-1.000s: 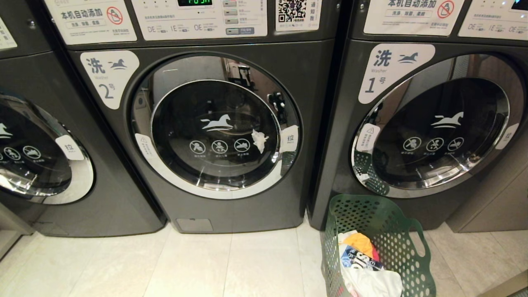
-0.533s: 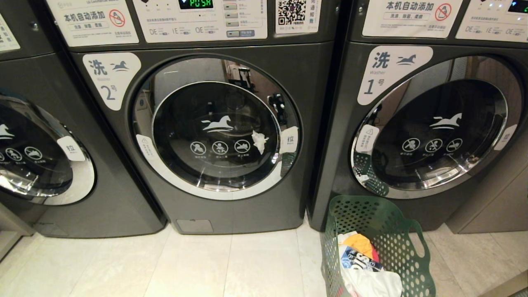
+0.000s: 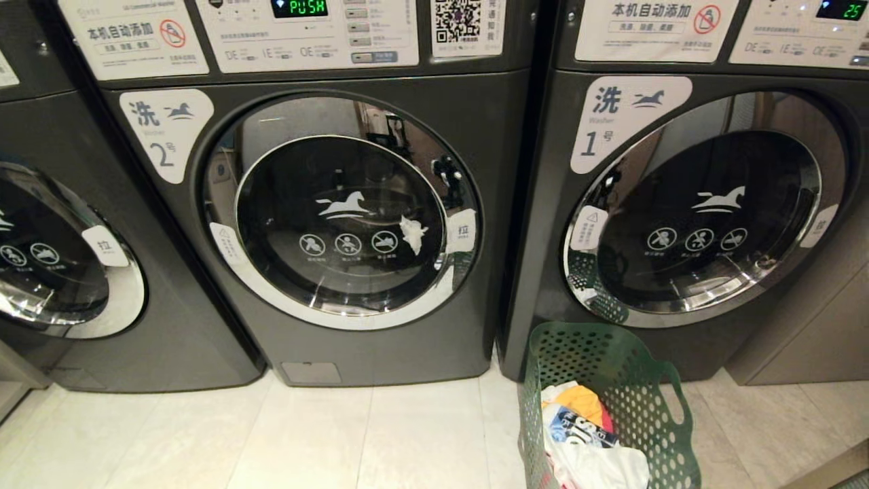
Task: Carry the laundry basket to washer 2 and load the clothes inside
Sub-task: Open the lid of the washing machine
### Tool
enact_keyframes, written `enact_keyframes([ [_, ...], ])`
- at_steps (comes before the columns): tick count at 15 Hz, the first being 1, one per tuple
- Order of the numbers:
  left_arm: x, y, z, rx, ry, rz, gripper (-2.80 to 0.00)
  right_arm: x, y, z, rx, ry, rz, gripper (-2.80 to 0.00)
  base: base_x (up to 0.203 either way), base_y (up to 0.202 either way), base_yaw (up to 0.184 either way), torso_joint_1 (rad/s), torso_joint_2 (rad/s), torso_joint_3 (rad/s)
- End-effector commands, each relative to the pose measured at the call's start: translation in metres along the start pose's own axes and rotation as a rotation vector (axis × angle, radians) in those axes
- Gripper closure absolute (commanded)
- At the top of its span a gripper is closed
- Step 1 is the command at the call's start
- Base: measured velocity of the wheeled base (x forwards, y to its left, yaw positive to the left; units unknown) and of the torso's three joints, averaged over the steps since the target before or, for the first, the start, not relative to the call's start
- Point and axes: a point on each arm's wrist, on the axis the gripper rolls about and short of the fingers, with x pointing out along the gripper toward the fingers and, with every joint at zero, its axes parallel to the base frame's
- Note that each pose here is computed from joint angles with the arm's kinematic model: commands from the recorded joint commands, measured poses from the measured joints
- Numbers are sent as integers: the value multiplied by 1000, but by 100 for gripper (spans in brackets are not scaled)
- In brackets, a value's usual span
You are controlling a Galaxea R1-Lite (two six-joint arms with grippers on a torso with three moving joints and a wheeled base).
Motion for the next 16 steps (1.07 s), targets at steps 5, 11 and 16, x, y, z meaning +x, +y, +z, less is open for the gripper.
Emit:
enact_keyframes([
  [5,0,0,0,-1,0,-2,0,0,0,0,-5,0,1,0,0,-194,1,2,2,4],
  [11,0,0,0,-1,0,-2,0,0,0,0,-6,1,3,0,0,-194,0,2,-1,2],
  [16,0,0,0,-4,0,3,0,0,0,0,-2,2,0,0,0,-194,2,2,4,2],
])
